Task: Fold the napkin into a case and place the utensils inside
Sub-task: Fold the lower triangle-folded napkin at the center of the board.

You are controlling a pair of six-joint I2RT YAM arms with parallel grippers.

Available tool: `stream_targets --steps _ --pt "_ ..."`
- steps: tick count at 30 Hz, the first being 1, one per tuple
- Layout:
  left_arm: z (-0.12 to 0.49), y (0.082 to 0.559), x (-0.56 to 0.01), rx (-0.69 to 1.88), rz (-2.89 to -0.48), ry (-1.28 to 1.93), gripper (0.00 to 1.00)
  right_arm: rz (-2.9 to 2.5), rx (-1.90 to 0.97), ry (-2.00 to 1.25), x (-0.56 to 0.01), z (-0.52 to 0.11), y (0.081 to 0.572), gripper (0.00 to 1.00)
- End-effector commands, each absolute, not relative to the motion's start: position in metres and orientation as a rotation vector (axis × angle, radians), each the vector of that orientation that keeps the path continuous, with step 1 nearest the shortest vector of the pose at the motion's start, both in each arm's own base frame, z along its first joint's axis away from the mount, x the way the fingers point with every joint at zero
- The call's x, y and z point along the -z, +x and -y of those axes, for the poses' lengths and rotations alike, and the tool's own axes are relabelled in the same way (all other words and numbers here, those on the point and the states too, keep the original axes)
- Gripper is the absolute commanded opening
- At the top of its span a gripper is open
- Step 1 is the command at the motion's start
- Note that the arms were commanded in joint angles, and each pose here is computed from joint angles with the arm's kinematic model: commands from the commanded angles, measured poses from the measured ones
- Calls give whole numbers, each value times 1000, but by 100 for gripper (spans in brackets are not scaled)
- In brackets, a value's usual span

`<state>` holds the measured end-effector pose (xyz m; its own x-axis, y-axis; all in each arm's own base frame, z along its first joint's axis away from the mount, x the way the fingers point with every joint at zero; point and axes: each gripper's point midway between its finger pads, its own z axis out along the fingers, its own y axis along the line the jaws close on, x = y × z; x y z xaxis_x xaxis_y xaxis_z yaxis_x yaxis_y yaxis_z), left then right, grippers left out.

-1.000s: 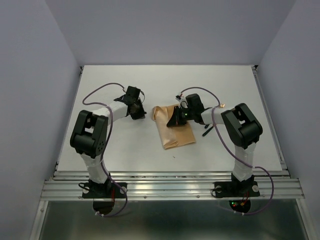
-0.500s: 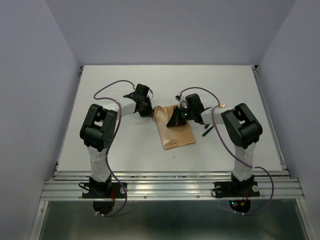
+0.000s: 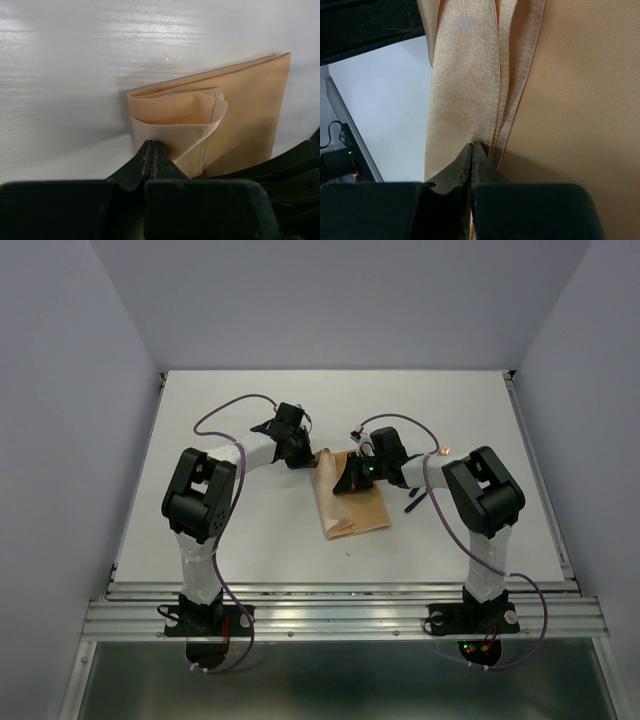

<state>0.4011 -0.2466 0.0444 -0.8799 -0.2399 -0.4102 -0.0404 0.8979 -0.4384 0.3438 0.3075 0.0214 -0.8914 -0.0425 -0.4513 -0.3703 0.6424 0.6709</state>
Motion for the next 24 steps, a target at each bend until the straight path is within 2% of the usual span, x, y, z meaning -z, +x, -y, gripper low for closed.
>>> stream_targets --steps 1,14,24 --pt "259 406 -62 627 -2561 -174 0 -2608 -992 -324 8 -290 325 1" --pt "268 417 -53 611 -2567 -153 0 -2612 -959 -328 3 -286 325 1" --pt "268 412 -27 593 -2619 -154 0 -2510 -912 -286 -35 -285 344 1"
